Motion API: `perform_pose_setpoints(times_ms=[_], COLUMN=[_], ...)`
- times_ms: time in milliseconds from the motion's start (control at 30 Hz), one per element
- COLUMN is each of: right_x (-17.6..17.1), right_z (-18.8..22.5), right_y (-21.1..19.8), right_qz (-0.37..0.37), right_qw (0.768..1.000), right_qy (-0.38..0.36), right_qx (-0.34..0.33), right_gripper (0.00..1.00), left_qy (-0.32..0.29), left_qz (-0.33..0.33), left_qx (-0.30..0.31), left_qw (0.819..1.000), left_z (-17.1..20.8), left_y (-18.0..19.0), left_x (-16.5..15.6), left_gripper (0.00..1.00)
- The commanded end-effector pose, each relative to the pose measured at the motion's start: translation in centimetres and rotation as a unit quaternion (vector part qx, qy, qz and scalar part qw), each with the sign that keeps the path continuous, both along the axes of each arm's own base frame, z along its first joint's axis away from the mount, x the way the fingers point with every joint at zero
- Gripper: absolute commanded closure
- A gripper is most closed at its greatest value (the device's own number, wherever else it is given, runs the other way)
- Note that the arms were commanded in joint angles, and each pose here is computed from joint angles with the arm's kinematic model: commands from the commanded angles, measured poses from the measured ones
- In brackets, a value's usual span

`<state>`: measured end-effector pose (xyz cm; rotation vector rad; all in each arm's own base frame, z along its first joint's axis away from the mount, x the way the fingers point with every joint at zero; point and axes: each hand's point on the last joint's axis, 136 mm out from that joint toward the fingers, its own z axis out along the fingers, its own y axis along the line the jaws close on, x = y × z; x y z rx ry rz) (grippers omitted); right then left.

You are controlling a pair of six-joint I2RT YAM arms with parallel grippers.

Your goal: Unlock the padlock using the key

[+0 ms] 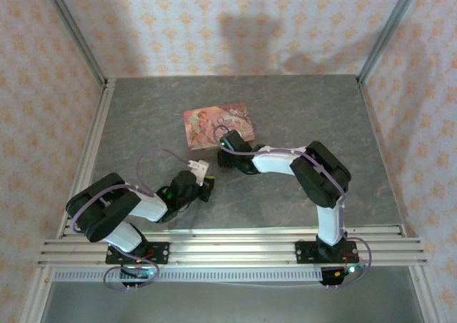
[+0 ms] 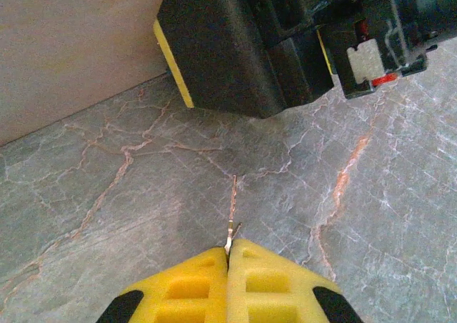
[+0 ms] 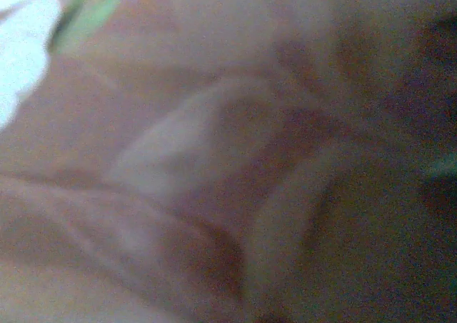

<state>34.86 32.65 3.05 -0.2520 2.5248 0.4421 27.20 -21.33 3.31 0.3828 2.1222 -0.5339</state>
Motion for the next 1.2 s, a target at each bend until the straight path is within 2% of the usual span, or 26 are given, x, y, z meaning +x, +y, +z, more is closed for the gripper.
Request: perform_pose_setpoints(times_ms=[0,167,300,433,500,600,700,967,1167], right_x=[0.3,0.2,0.5,0.9,1.0,1.0,0.8,0.4,0.1], right_z=[0.6,0.9,1.4,1.6,1.4,1.2,1.3,2.5,4.6], right_y=[1.4,2.4,2.7,2.7,2.7,2.9,3.0,2.7,2.7], right_qz=[0.020,0.036,0.036,0.033,0.033,0.036,0.041,0.045,0.050], right_qw=[1.000,0.999,0.999,0.999,0.999,0.999,0.999,0.999,0.997], right_qy=[-0.004,-0.003,-0.004,-0.008,-0.007,-0.004,-0.002,-0.004,-0.030], right_qx=[0.013,0.027,0.027,0.021,0.016,0.017,0.021,0.023,0.053], right_gripper=[0.55,0.58,0.53,0.54,0.61,0.78,0.88,0.95,0.98], left_qy=[-0.010,-0.009,-0.007,-0.006,-0.006,-0.006,-0.005,-0.004,-0.005], left_qz=[0.009,0.007,0.006,0.006,0.005,0.006,0.006,0.011,0.019], left_qx=[0.010,0.010,0.009,0.009,0.009,0.009,0.011,0.018,0.014], left_qw=[1.000,1.000,1.000,1.000,1.000,1.000,1.000,1.000,1.000], left_z=[0.2,0.2,0.1,0.0,0.1,0.0,-0.1,0.0,1.0], left_y=[0.7,0.7,0.6,0.6,0.6,0.6,0.7,1.1,1.8], left_x=[0.1,0.1,0.1,0.1,0.0,0.1,0.0,-0.2,-0.3], left_gripper=[1.00,1.00,1.00,1.00,1.00,1.00,1.00,1.00,1.00])
